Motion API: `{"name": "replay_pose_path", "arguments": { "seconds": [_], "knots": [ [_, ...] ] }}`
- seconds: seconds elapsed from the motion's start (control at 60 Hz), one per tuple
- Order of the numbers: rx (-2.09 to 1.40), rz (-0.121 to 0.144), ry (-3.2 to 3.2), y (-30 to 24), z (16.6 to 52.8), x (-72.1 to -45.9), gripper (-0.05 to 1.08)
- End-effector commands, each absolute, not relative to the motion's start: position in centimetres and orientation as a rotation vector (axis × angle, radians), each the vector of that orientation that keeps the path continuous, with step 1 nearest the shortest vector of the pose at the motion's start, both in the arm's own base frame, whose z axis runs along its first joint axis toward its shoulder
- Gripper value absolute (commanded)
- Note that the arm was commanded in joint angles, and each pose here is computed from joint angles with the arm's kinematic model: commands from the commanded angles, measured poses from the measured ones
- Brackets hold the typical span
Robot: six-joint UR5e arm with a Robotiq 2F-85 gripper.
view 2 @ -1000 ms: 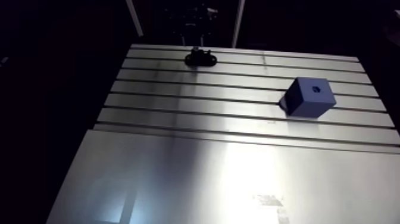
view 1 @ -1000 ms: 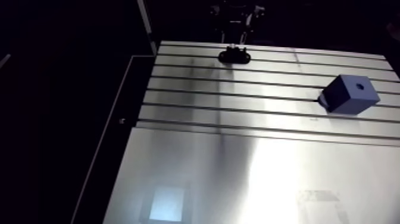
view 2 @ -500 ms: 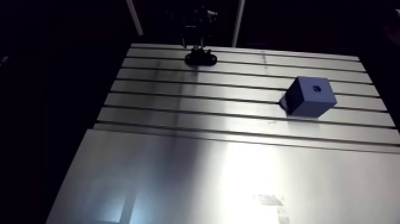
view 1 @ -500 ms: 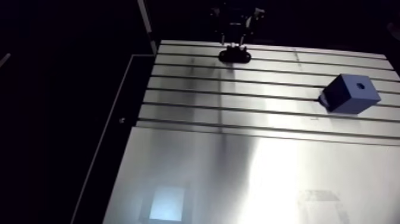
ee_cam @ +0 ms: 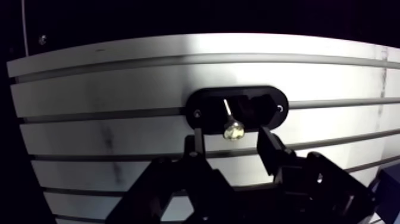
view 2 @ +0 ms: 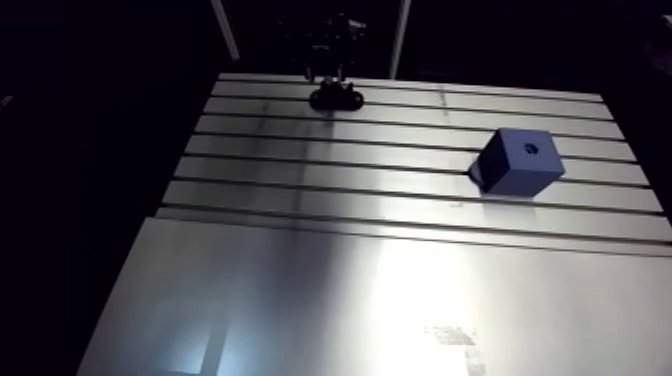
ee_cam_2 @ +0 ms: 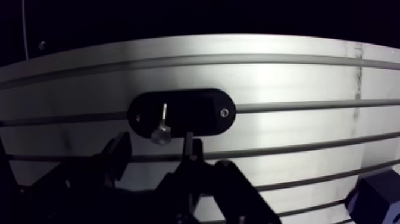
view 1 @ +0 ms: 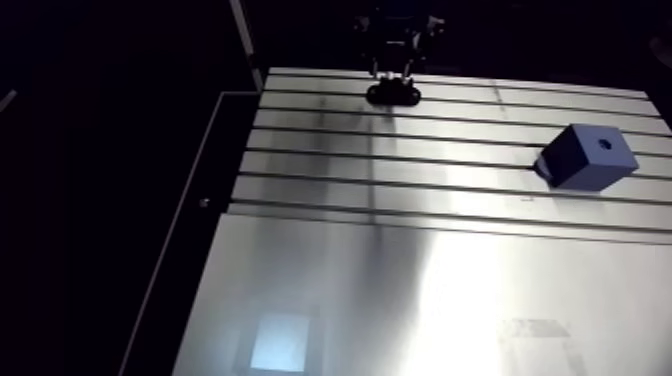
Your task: Pick up the M10 bolt and insert it into the hex recess until seated.
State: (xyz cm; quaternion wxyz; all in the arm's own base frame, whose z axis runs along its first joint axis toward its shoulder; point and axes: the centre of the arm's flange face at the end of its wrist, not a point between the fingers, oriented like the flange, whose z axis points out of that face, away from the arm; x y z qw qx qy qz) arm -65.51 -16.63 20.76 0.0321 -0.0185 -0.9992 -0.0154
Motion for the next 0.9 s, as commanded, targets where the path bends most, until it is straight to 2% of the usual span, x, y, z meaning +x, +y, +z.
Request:
{"name": "replay_pose_path", "arguments": {
  "seconds": [0.017,0.267,0.9],
  "knots": [
    [-0.055,-0.051,-3.078,-16.5,20.68,-65.55,0.44],
    [-0.052,-0.04,-3.08,-16.57,20.61,-65.49,0.48],
    [-0.052,-0.042,-3.078,-16.56,20.58,-65.48,0.54]
  ]
}}
